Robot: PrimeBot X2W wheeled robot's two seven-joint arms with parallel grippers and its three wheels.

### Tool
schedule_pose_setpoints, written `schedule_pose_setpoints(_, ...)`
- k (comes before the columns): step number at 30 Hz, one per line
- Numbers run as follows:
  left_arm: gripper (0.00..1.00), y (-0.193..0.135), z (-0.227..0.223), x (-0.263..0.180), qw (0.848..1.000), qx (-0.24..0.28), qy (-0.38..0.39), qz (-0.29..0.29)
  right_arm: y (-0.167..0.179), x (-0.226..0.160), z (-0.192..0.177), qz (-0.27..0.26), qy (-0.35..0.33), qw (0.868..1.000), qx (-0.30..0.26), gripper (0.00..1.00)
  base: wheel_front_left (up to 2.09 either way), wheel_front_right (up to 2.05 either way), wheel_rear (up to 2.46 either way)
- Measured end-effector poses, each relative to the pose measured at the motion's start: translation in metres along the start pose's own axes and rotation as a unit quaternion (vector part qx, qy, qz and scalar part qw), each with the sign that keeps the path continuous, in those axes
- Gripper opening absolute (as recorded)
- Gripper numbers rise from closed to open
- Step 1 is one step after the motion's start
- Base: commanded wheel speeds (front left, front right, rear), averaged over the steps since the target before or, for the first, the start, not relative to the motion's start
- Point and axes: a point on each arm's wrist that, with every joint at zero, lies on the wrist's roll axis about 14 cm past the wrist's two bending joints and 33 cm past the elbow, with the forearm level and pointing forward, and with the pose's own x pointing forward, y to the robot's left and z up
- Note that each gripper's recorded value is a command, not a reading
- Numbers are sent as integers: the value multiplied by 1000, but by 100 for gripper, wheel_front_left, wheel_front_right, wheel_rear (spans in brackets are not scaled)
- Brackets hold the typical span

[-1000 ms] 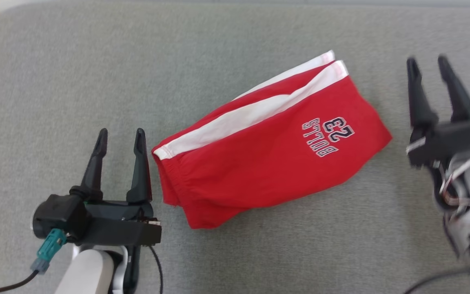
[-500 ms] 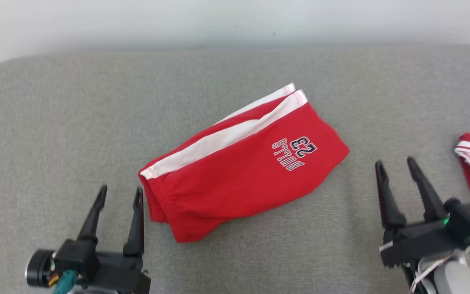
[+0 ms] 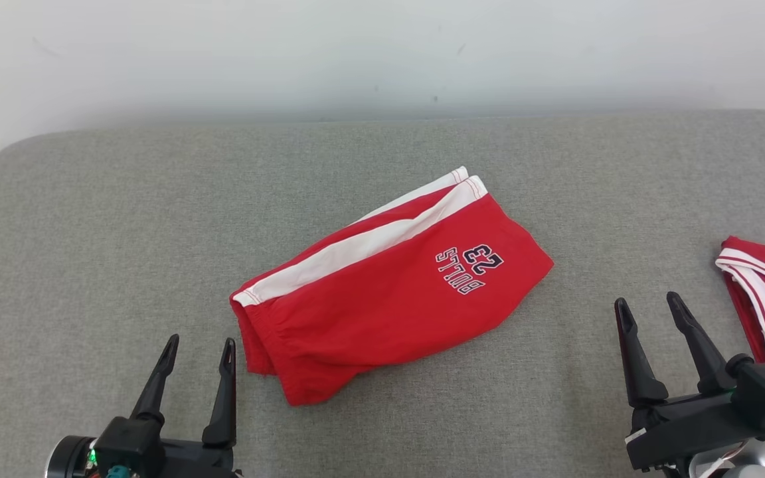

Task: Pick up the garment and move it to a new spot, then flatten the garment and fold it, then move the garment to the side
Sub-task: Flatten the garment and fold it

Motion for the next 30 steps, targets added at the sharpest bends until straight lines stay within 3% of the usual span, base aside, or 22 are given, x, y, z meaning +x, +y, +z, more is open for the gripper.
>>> schedule_pose_setpoints(13, 100, -5, 1, 6, 1000, -9, -3, -3, -21, 41, -23, 5, 39, 999, 3, 100, 0, 0, 0)
schedule_pose_setpoints(24, 100, -7, -11, 17, 1000, -14, 8, -3, -16, 102, -90, 52, 131, 990, 8, 100, 0, 0, 0)
schedule_pose_setpoints(30, 100, -4, -20, 19, 1000, -9, 19, 1, -15, 116, -136, 56, 196, 979, 14, 100, 0, 0, 0)
